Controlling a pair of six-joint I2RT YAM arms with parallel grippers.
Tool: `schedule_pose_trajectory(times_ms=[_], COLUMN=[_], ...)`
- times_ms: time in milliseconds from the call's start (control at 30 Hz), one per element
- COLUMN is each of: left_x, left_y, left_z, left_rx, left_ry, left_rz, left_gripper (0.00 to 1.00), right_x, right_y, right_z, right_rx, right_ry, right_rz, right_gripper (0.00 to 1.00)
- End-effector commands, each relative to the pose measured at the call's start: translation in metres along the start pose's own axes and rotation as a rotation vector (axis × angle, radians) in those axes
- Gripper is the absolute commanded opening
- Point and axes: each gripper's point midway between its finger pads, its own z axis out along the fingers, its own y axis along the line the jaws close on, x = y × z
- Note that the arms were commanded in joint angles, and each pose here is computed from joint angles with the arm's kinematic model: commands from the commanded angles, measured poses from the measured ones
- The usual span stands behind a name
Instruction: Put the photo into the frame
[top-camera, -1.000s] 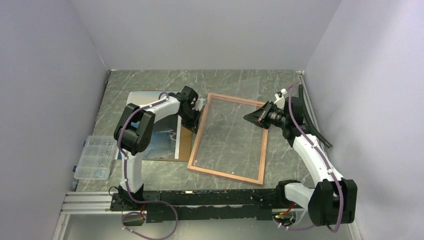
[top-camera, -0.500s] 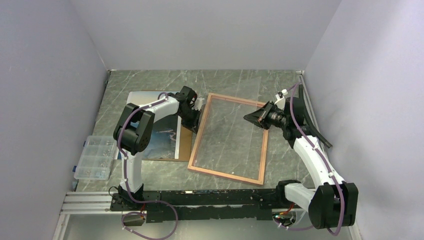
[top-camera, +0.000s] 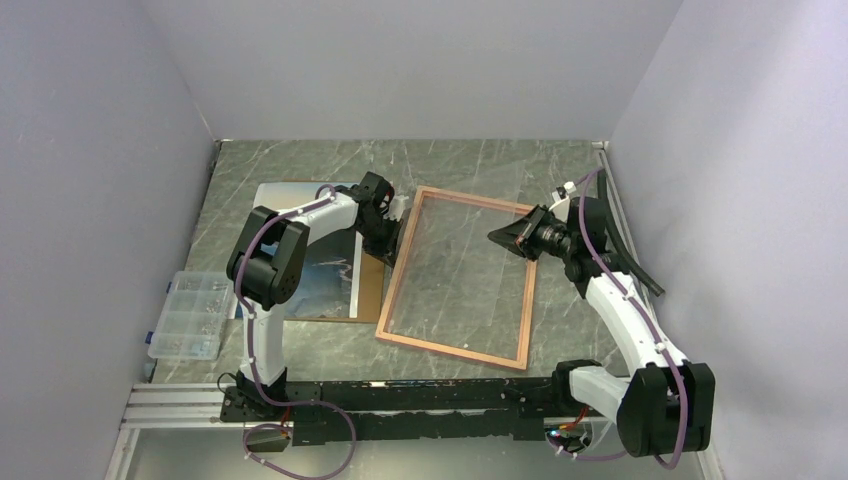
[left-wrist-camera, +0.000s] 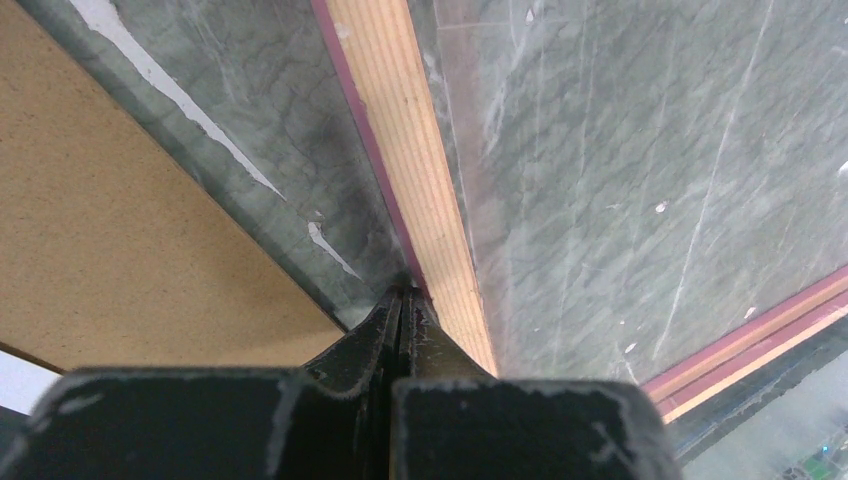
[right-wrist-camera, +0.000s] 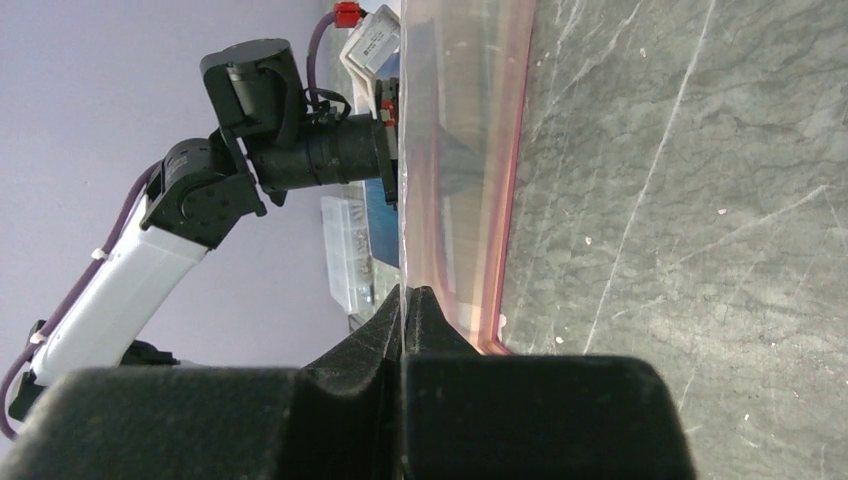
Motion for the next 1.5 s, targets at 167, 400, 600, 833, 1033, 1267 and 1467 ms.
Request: schedule_pose_trajectory(times_ms=[167,400,600,833,1033,1267,1467], left_x=[-0.009,-0.01,-0.009,-0.008,-0.009,-0.009,-0.009], left_y=[-0.009,-0.009,-0.009,-0.01,-0.01,-0.01,-0.009], left_z=[-0.005,-0.005,-0.005,-0.006,-0.007,-0.006,-0.007], left_rx=[0.026,0.027,0.03,0.031,0.03,0.031,0.032], left_ry=[-0.039,-0.039,-0.038,-0.041,-0.045,-0.044,-0.044], left_rz=[0.013,0.016,0.016,0.024,0.029,0.03,0.033], left_gripper=[0.03,0.03,0.03,0.03,0.03,0.03,0.03], right_x=[-0.003,-0.004,-0.004,-0.005,-0.011,-0.008,-0.003], right_y=[0.01,0.009,0.005,-0.001,-0.002,-0.007,-0.012], right_z=[0.004,0.009,0.011,0.011,0.009,0.013,0.018], right_rx=[-0.05,-0.053,-0.036,-0.014,0.011,0.011,-0.01], right_ry=[0.011,0.026,0.036,0.038,0.045,0.071,0.066], right_rz=[-0.033,-0.041,-0.044,-0.053,-0.12,-0.126,-0.074], right_gripper=[0.0,0.0,0.0,0.0,0.0,0.0,0.0])
